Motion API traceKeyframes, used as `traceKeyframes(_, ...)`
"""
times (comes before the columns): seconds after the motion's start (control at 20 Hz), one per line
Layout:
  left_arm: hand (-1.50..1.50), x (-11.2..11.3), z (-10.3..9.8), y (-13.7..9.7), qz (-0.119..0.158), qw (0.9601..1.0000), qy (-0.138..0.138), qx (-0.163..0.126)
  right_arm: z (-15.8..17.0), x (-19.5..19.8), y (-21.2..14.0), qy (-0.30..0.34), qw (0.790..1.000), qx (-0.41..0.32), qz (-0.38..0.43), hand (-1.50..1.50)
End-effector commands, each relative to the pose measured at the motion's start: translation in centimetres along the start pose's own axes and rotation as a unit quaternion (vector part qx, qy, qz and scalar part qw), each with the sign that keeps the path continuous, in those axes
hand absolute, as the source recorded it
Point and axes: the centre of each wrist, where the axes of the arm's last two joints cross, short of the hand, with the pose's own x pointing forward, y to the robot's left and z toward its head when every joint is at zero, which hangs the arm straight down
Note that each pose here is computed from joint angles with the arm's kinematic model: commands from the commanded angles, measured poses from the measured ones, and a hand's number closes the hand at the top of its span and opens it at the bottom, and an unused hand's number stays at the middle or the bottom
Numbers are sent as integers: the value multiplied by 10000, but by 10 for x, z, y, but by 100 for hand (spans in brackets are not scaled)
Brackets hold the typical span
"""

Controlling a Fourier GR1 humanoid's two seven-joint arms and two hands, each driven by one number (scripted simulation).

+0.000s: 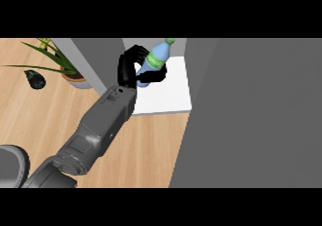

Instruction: Pick up the bottled water, place it into the cabinet and close the cabinet

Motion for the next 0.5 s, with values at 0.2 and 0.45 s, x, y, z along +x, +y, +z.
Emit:
traceKeyframes(0.2,-150,-12,2,5,-839,9965,29,46,8,14,1,-72,9999,28,-142,-150)
traceKeyframes(0.45,-150,-28,12,7,-1224,9923,9,183,-1,2,9,-214,9996,151,-97,-150)
